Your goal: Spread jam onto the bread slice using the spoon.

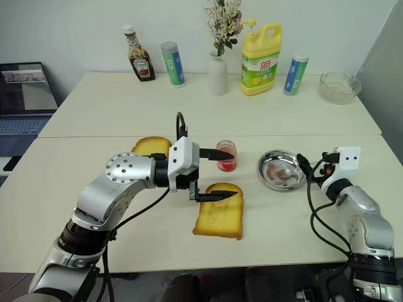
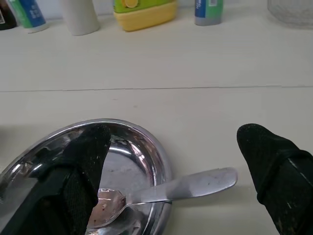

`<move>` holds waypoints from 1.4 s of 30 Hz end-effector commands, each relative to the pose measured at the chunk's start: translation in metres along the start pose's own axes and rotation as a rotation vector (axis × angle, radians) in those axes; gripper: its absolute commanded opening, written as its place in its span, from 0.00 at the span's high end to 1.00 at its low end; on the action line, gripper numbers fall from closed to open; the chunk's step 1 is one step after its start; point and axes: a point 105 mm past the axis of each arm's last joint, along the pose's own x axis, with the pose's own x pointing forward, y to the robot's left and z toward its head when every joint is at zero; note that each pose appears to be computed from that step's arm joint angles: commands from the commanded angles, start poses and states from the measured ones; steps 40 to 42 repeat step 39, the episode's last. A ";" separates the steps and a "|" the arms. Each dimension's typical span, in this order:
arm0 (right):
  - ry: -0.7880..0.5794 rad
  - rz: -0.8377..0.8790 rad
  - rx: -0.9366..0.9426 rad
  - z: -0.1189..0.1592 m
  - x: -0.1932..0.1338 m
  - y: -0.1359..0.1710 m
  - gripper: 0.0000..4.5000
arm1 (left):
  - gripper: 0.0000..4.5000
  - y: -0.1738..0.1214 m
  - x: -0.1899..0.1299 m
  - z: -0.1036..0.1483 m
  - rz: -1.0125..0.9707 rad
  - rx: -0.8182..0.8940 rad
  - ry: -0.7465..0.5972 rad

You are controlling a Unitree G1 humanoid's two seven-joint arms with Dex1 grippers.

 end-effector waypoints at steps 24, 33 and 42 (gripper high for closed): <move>0.063 0.606 -0.341 0.038 -0.094 0.077 0.01 | 0.00 0.002 -0.132 -0.075 0.411 -0.157 0.352; 0.280 0.791 -0.334 0.012 -0.125 0.078 0.01 | 0.00 -0.021 -0.139 -0.090 0.388 -0.215 0.384; 0.287 0.787 -0.365 0.014 -0.126 0.071 0.01 | 0.00 -0.030 -0.135 -0.088 0.318 -0.214 0.383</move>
